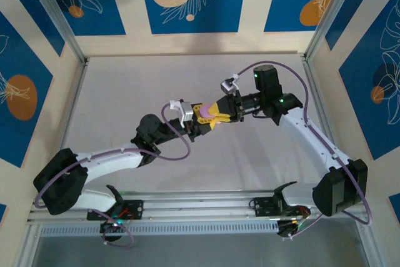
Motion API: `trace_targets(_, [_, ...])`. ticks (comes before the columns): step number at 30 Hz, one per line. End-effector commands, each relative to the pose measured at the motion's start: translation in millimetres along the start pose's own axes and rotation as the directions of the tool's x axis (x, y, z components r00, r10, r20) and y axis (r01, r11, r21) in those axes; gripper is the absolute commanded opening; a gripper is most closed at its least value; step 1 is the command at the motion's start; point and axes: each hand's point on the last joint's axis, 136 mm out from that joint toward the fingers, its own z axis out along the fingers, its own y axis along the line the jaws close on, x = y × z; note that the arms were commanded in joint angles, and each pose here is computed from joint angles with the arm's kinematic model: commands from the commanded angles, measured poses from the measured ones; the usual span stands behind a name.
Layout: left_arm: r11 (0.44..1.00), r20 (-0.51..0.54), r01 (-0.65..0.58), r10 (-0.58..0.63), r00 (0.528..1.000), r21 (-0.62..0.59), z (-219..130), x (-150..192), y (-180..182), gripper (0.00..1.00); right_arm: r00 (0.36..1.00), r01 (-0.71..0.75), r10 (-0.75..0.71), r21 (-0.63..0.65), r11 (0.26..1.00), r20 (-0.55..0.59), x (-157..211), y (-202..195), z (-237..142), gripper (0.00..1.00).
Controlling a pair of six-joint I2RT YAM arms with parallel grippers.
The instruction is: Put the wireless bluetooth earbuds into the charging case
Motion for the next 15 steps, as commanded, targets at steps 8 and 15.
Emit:
trace_targets(8, [0.998,-0.063,-0.055,0.055,0.997,0.006,2,-3,-5,0.47,0.996,-0.045,0.04,0.058,0.997,0.082,-11,-18,-7,0.14])
trace_targets(15, [0.998,-0.092,-0.058,0.056,0.994,-0.021,-1,0,-1,0.57,0.993,-0.043,0.037,0.055,0.998,0.11,-15,-18,-12,0.12])
